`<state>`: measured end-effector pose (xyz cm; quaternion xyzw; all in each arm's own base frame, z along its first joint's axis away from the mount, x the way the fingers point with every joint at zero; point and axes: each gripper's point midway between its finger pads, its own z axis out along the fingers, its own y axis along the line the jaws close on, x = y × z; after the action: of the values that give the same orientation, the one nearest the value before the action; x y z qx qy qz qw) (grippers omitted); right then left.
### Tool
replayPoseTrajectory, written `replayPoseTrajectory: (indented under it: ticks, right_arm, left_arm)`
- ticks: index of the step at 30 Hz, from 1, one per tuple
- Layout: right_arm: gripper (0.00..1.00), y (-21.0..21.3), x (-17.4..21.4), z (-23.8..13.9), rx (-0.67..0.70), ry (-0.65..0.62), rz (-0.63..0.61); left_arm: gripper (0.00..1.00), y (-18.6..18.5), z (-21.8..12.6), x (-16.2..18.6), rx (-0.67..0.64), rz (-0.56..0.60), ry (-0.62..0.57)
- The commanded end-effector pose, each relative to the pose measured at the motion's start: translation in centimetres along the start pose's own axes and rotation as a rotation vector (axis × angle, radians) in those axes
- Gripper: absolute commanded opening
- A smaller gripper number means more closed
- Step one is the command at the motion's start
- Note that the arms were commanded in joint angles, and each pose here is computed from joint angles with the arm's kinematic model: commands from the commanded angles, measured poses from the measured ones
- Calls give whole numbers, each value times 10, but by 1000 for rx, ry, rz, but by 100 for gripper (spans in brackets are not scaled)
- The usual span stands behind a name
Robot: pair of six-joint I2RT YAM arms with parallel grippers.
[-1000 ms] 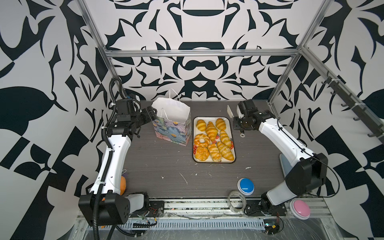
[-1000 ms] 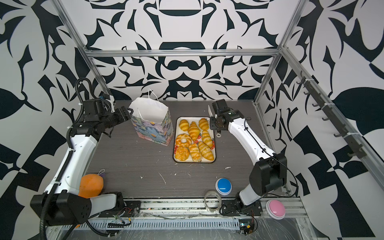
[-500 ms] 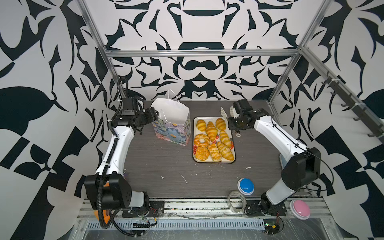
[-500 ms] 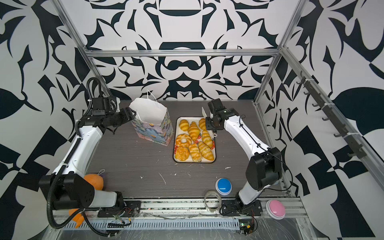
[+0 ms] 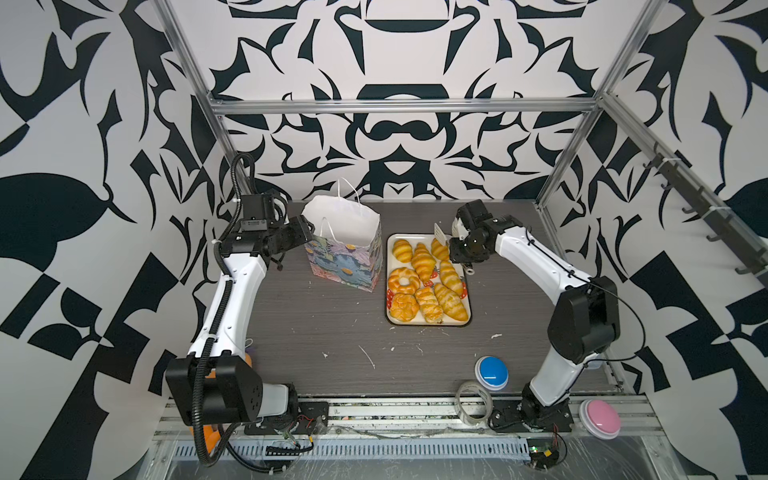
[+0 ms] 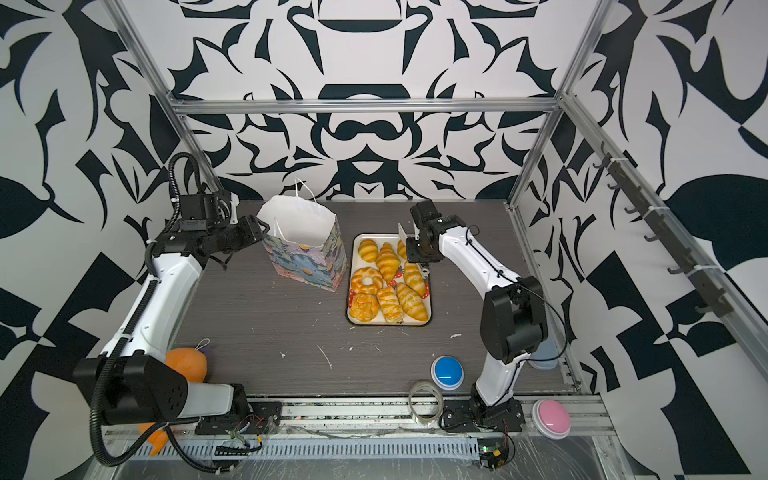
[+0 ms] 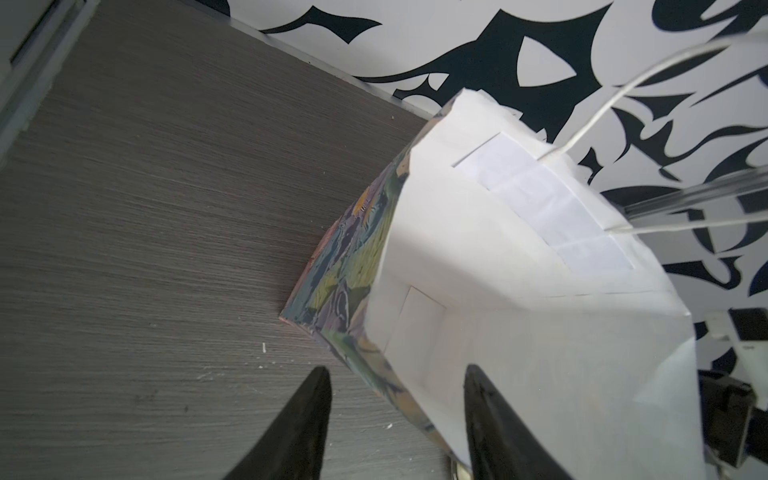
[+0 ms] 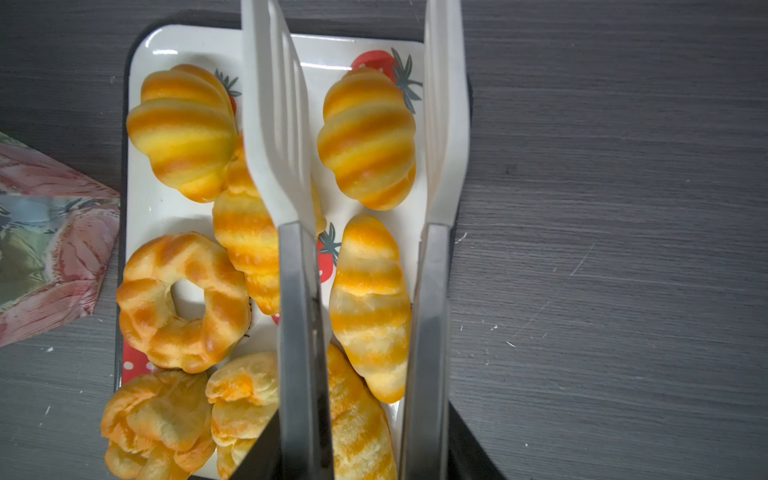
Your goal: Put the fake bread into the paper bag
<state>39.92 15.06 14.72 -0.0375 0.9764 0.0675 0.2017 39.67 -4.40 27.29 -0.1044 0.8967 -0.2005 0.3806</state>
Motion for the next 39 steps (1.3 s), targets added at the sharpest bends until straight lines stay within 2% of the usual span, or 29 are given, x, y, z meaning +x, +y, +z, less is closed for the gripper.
replayPoseTrajectory:
  ticks: [1,4,7,14,18,24,39]
  right_arm:
    - [47,13,-27,-25,-52,-108,-16]
    - [47,14,-26,-23,-56,-104,-13]
    - [47,14,-24,-20,-57,-99,-14]
    - [47,16,-22,-14,-71,-82,-21]
    - [48,17,-20,-11,-71,-65,-29]
    - [48,8,-18,-3,-33,-41,-44]
    - [48,-1,-21,-5,-19,-48,-28]
  left_arm:
    - [49,5,-2,-5,-34,0,8]
    - [49,8,-2,-9,-37,-10,-2]
    - [43,11,1,-13,-35,-23,1]
    - [42,10,0,-15,-3,-36,-3]
    - [50,3,-6,-17,33,-12,-25]
    - [57,-9,-15,-16,87,37,-40]
    - [57,6,-23,-9,-6,164,-34]
